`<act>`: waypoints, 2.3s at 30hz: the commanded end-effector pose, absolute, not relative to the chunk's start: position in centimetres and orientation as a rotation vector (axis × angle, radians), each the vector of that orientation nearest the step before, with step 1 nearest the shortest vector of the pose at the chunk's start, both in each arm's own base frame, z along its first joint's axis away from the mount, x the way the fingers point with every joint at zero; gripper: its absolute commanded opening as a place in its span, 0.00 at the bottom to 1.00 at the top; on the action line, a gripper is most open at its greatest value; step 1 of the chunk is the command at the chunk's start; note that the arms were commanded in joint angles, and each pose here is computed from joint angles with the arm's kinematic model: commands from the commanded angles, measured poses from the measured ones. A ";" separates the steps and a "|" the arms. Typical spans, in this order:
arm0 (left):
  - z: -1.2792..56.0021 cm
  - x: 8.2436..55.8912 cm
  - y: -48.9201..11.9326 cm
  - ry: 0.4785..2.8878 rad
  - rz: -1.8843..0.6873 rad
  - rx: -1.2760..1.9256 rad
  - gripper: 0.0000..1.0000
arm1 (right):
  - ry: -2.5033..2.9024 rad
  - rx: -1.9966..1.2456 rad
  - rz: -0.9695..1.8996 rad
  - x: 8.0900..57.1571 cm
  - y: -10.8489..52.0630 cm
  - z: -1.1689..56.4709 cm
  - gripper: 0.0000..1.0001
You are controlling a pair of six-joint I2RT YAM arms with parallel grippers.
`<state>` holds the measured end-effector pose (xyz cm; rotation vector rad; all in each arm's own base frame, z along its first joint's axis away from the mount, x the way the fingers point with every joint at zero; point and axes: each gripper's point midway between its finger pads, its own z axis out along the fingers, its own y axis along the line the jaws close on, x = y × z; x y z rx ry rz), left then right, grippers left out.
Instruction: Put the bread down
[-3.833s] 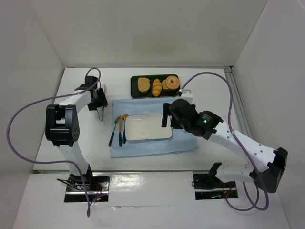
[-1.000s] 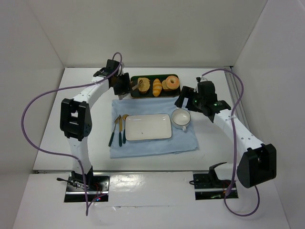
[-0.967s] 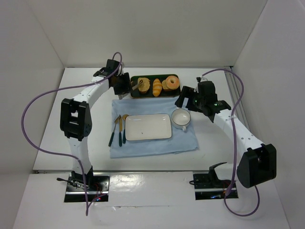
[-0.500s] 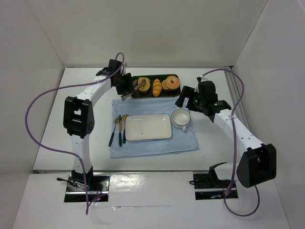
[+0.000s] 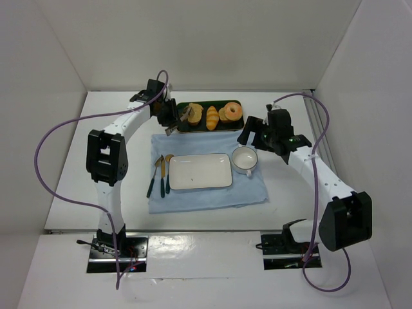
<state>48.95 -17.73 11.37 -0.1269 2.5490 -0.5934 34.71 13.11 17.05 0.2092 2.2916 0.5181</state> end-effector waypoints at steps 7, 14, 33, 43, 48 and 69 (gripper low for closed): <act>15.8 49.4 -18.7 2.451 -0.652 -0.038 0.14 | 2.245 0.219 0.533 35.6 13.1 18.2 1.00; 19.7 48.7 -18.4 2.376 -0.686 -0.032 0.13 | 2.245 0.232 0.507 36.5 12.9 18.6 1.00; 28.2 39.5 -17.0 2.204 -0.743 -0.018 0.10 | 2.160 0.182 0.522 37.6 14.8 22.8 1.00; 29.7 31.5 -17.2 2.134 -0.811 0.031 0.10 | 2.146 0.152 0.450 36.8 14.7 25.4 1.00; 26.8 27.3 -17.3 2.178 -0.844 0.028 0.08 | 2.144 0.155 0.422 36.6 14.2 25.7 1.00; 18.8 20.4 -18.0 2.429 -0.843 0.053 0.08 | 2.154 0.141 0.420 36.0 14.6 25.5 1.00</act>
